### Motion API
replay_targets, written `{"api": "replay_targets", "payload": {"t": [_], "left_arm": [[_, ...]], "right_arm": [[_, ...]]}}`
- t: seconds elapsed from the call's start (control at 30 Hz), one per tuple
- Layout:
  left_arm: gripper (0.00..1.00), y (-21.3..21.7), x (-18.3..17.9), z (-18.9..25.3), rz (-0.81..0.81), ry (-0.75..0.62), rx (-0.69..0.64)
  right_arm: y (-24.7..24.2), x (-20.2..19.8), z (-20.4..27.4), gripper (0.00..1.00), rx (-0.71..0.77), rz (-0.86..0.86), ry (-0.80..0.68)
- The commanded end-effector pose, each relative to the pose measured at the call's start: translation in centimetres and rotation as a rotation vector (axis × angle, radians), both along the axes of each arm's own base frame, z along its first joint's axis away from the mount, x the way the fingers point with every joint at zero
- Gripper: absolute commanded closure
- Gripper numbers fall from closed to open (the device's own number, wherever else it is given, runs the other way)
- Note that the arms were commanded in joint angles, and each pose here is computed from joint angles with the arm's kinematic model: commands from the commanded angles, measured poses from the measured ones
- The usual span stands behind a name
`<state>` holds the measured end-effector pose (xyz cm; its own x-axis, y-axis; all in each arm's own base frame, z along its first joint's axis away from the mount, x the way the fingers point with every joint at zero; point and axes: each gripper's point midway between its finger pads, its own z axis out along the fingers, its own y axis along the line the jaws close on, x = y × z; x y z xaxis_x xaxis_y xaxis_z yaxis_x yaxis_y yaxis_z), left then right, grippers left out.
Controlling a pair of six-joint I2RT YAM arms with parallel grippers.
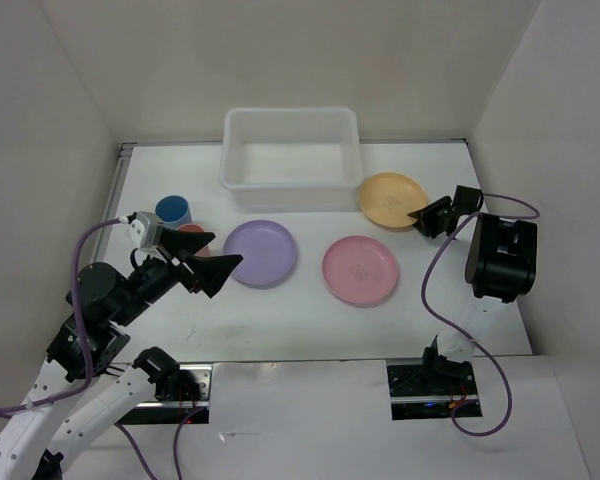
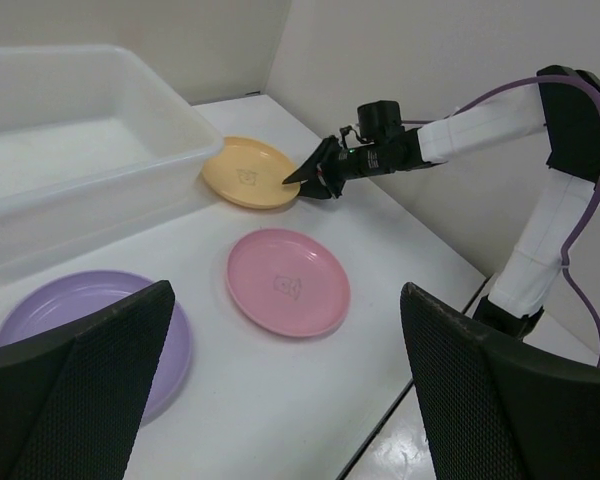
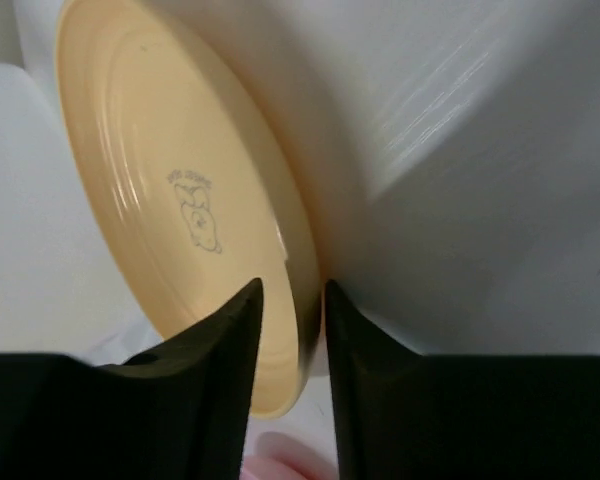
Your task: Place the mixed dishes into the plastic bin
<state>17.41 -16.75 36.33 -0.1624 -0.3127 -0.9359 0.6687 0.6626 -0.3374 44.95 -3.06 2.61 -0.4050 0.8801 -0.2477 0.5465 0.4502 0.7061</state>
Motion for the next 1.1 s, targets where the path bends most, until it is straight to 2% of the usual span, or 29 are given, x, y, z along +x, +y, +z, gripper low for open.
{"api": "replay_targets", "payload": {"t": [0.0, 0.2, 0.33, 0.37, 0.43, 0.47, 0.57, 0.67, 0.77, 0.87, 0.9, 0.93, 1.0, 1.07], "left_arm": [[0.00, 0.6, 0.0, 2.0, 0.031, -0.033, -0.038], [0.00, 1.1, 0.0, 2.2, 0.050, -0.037, -0.033], [0.00, 1.3, 0.2, 1.6, 0.069, -0.003, -0.012], [0.00, 1.1, 0.5, 1.8, 0.069, 0.004, 0.004], [0.00, 0.8, 1.0, 1.3, 0.069, 0.039, 0.028], [0.00, 0.3, 1.4, 1.2, 0.057, 0.054, 0.040], [0.00, -0.8, 2.0, -0.3, 0.021, 0.097, 0.082], [0.00, -1.0, 1.9, 0.3, 0.007, 0.076, 0.070], [0.00, -0.5, 1.4, 0.6, 0.019, 0.057, 0.056], [0.00, 0.1, 1.2, 1.2, 0.039, 0.038, 0.042], [0.00, 0.3, 0.9, 1.4, 0.040, 0.029, 0.036], [0.00, 0.4, 0.7, 1.3, 0.040, 0.033, 0.038], [0.00, 1.1, 0.8, 0.9, 0.071, 0.038, 0.050], [0.00, 1.4, 0.6, 0.8, 0.081, 0.033, 0.059]], "right_arm": [[-0.7, 0.0, -1.5, 0.65, -0.037, -0.032, 0.049], [-1.3, -0.5, -2.0, 0.86, -0.073, -0.046, 0.104], [-2.2, -1.4, 0.6, 1.00, -0.130, -0.085, 0.102], [-2.9, -1.3, 3.4, 1.00, -0.174, -0.107, 0.050], [-3.2, -1.9, 5.9, 1.00, -0.199, -0.130, 0.025], [-3.5, -1.9, 9.3, 1.00, -0.221, -0.146, -0.044], [-3.1, -1.9, 15.4, 1.00, -0.253, -0.157, -0.149], [-1.0, -1.7, 23.7, 1.00, -0.318, -0.168, -0.309], [3.3, -0.2, 29.0, 1.00, -0.287, -0.064, -0.450], [9.6, 3.9, 28.9, 1.00, -0.255, 0.093, -0.454], [11.2, 4.5, 28.6, 1.00, -0.260, 0.134, -0.448], [14.0, 5.1, 30.3, 1.00, -0.247, 0.181, -0.491], [17.0, 6.4, 28.5, 1.00, -0.231, 0.243, -0.464], [20.0, 7.2, 29.4, 1.00, -0.222, 0.284, -0.494]]}}
